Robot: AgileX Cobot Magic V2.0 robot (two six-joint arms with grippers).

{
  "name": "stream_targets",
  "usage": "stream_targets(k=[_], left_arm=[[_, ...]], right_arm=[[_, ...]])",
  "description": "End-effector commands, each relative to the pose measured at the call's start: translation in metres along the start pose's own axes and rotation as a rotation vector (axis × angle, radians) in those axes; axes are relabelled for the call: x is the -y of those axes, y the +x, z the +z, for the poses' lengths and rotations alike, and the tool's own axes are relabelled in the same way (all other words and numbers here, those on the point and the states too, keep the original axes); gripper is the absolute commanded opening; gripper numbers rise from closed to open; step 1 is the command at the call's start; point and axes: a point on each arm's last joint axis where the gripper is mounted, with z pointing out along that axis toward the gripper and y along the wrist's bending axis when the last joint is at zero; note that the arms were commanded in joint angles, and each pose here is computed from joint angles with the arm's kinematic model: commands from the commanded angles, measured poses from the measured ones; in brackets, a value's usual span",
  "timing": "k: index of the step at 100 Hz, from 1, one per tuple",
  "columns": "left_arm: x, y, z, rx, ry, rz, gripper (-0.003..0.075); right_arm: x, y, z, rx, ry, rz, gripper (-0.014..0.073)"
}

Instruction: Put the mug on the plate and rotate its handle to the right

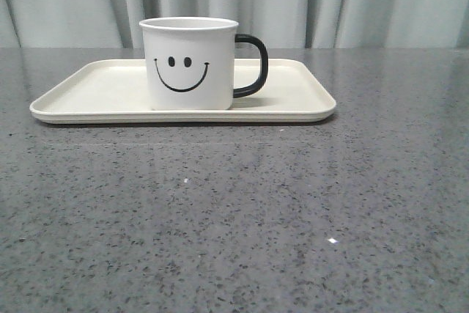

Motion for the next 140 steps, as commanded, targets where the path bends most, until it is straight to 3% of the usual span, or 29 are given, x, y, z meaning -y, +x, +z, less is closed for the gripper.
stream_targets(k=[1,16,58,140], left_arm=[[0.005,-0.008,-0.007,0.188,0.083,0.003,-0.0020],[0.000,0.016,-0.016,0.241,0.103,0.000,-0.0020],[-0.016,0.063,-0.048,0.453,0.014,0.039,-0.0020],[-0.022,0.102,-0.020,0.461,0.025,0.014,-0.0020]], right_arm=[[0.002,-0.013,-0.005,0.091,0.022,0.002,-0.0064],[0.002,-0.013,-0.005,0.091,0.022,0.002,-0.0064],[0.002,-0.013,-0.005,0.091,0.022,0.002,-0.0064],[0.002,-0.013,-0.005,0.090,0.022,0.002,-0.0064]])
